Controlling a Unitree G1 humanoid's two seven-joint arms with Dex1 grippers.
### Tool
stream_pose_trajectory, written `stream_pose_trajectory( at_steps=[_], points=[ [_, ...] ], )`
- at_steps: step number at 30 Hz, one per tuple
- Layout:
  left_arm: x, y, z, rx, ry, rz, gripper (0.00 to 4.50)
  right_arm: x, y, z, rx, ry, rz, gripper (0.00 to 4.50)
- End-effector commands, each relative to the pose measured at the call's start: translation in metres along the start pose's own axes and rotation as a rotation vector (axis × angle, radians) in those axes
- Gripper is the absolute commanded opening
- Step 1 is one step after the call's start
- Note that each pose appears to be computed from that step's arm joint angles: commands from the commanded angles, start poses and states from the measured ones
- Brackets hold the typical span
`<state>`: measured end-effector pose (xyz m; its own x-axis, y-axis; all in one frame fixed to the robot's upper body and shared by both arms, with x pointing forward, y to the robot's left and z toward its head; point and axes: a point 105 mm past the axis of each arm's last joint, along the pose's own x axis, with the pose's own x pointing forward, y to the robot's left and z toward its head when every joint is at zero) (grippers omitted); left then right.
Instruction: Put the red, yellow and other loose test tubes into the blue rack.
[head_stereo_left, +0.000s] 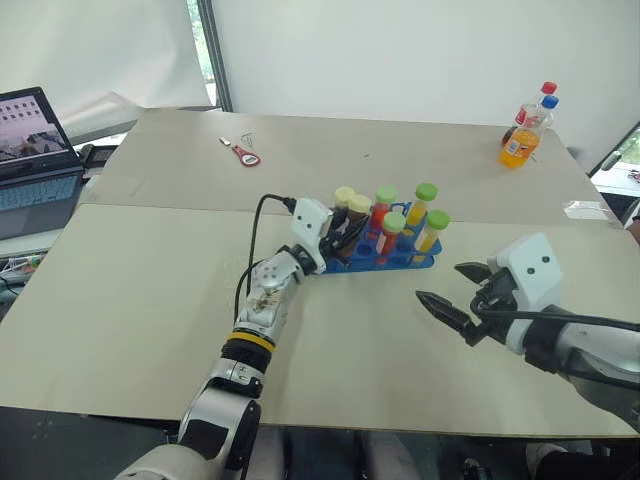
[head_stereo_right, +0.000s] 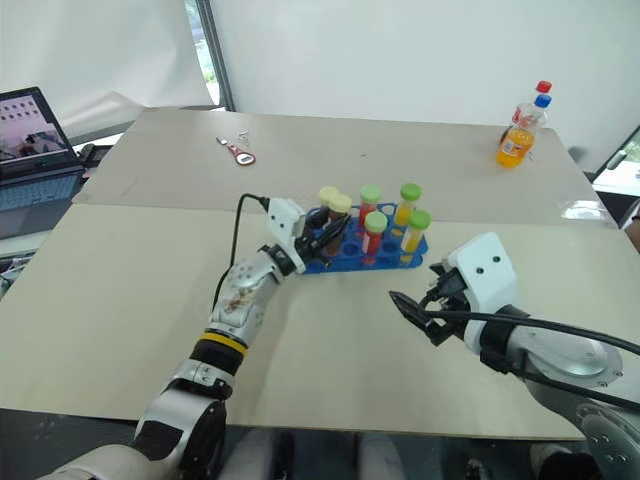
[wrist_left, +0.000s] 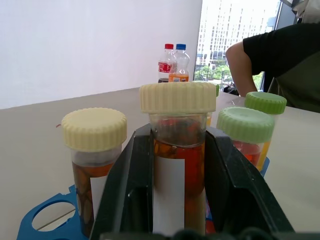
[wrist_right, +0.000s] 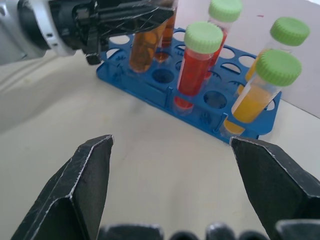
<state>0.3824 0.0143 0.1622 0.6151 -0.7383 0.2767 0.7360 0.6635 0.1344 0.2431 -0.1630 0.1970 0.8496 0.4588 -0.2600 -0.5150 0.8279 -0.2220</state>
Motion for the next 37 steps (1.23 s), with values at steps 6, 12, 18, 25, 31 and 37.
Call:
stream_pose_trajectory(
  at_steps=[6,12,18,25,31,37],
  points=[
    [-0.021,-0.010,-0.008,0.074,0.038,-0.131,4.23,-0.002,-0.005,0.029,-0.059,-0.131,-0.013,4.50],
    [-0.050,0.004,0.000,0.131,0.147,-0.202,4.46,0.001,-0.011,0.029,-0.106,-0.114,0.017,4.50],
    [-0.105,0.030,0.030,0.180,0.375,-0.257,4.46,-0.010,-0.039,0.028,-0.235,-0.062,0.107,4.50],
    [-0.164,0.073,0.066,0.318,0.611,-0.170,4.46,-0.026,-0.070,0.027,-0.311,-0.010,0.209,4.50],
    [-0.191,0.081,0.079,0.277,0.693,-0.141,4.46,-0.029,-0.087,0.019,-0.304,0.022,0.218,4.50],
    [-0.189,0.077,0.079,0.246,0.672,-0.141,4.46,-0.024,-0.088,0.017,-0.309,0.019,0.239,4.50]
  ],
)
